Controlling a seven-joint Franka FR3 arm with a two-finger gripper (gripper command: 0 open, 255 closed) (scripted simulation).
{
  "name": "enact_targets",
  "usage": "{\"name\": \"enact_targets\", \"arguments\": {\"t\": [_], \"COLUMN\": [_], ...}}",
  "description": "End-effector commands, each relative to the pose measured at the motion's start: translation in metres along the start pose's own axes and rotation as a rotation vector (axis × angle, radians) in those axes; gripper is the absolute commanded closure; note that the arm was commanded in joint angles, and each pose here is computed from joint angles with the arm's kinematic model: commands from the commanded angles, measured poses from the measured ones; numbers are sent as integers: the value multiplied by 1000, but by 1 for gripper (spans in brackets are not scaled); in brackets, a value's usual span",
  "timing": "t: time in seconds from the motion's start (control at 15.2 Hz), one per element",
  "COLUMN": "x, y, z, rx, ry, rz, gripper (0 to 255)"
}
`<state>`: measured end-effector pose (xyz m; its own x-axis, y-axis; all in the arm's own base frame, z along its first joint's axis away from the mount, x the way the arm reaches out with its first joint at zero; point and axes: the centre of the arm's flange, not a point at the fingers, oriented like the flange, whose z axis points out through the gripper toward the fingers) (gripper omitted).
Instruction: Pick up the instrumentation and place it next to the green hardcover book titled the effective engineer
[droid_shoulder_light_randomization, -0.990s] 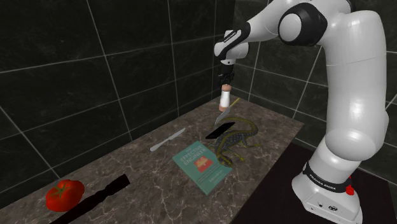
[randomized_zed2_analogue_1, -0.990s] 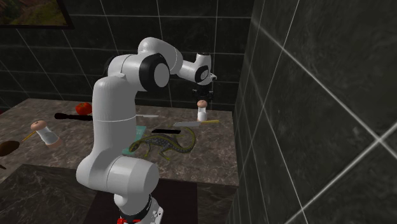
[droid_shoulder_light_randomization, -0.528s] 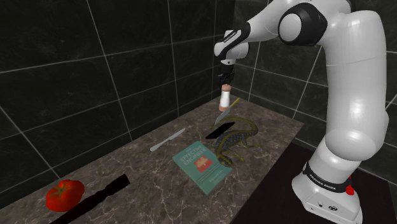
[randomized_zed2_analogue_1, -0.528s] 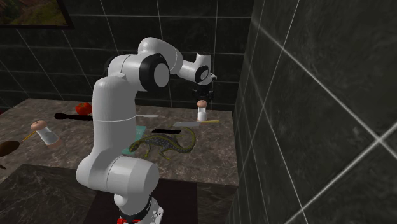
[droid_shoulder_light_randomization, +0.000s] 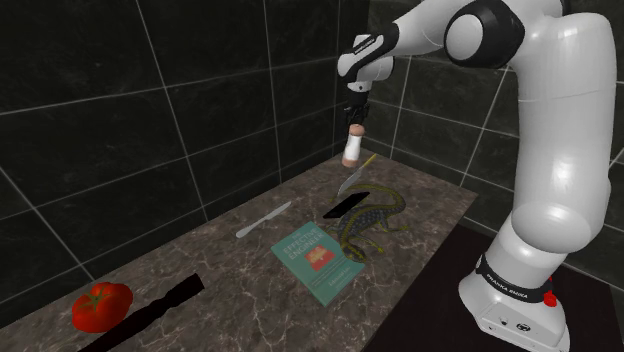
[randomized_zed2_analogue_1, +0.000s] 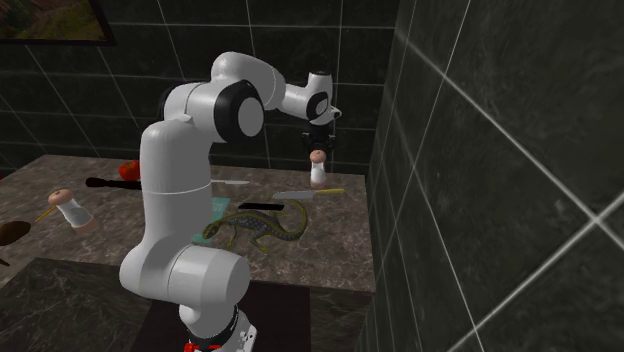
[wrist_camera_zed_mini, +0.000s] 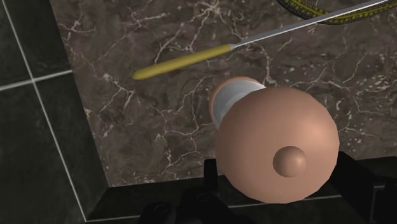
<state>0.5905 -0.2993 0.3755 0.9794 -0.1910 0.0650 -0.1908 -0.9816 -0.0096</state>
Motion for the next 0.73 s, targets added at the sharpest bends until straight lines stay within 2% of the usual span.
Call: {"name": "enact_targets", "arguments": {"t": [0.0, 0.66], "x": [1, 4], "y": [0, 0], "z": [-10, -62], "rx": [0, 0], "ry": [0, 0], "rz": [0, 0], "gripper": [255, 255]}}
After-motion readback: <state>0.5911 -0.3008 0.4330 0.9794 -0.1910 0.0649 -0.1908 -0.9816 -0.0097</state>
